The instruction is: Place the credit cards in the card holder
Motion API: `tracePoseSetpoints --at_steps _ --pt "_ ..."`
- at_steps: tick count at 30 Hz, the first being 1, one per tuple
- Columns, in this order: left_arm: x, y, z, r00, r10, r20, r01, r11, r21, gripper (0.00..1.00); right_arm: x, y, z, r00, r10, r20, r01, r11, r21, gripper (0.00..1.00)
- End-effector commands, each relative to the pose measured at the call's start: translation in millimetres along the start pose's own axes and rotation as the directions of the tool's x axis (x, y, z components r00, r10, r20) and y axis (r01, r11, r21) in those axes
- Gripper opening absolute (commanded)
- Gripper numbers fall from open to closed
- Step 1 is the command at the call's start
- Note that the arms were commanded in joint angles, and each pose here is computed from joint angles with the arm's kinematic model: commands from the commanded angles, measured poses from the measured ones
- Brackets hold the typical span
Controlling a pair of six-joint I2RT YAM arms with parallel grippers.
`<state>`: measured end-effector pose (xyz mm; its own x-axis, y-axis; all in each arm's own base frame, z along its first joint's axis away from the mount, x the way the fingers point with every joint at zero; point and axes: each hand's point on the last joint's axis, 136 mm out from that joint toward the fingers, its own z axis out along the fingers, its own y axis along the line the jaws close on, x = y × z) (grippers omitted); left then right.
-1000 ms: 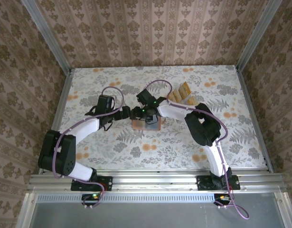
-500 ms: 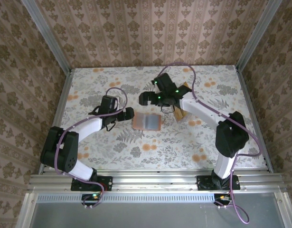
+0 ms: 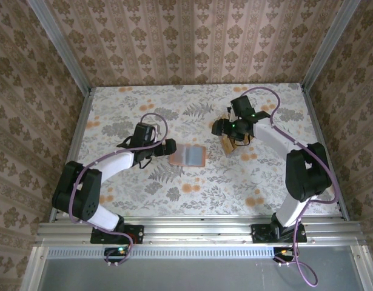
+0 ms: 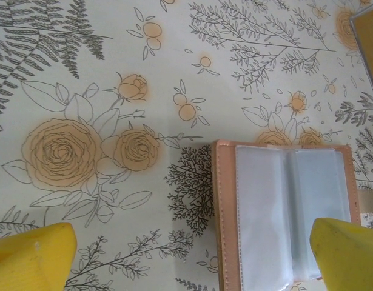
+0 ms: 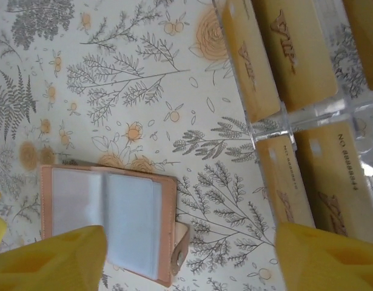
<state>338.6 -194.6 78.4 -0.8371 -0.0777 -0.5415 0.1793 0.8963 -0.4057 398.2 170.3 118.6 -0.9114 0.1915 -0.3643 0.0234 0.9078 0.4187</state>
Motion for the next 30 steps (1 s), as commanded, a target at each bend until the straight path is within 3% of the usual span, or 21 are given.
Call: tracePoseSetpoints --at_steps 1,5,11,24,30 --pt "-5.6 -1.3 0.1 1.000 -0.018 0.011 0.018 1.000 -0.008 1.00 13.4 -20.2 4.9 0.996 -0.069 -0.056 0.075 0.991 0.113 0.66" --pt "0.2 -11.6 2.3 1.000 0.000 -0.001 0.000 1.000 0.005 1.00 18.7 -36.8 8.2 0.991 -0.110 -0.081 0.125 0.971 0.205 0.53" --pt "0.3 -13.3 6.3 1.000 0.004 -0.009 -0.004 1.000 0.004 1.00 21.3 -49.9 11.9 0.977 -0.184 -0.110 0.210 0.922 0.324 0.44" --pt "4.2 -14.4 9.6 1.000 0.011 -0.021 -0.011 1.000 0.002 1.00 22.6 -57.9 27.0 0.961 -0.227 -0.160 0.272 0.883 0.382 0.37" --pt "5.5 -14.2 10.9 1.000 0.011 -0.025 -0.011 1.000 0.000 1.00 17.4 -54.5 18.8 0.950 -0.274 -0.148 0.311 0.855 0.416 0.39"
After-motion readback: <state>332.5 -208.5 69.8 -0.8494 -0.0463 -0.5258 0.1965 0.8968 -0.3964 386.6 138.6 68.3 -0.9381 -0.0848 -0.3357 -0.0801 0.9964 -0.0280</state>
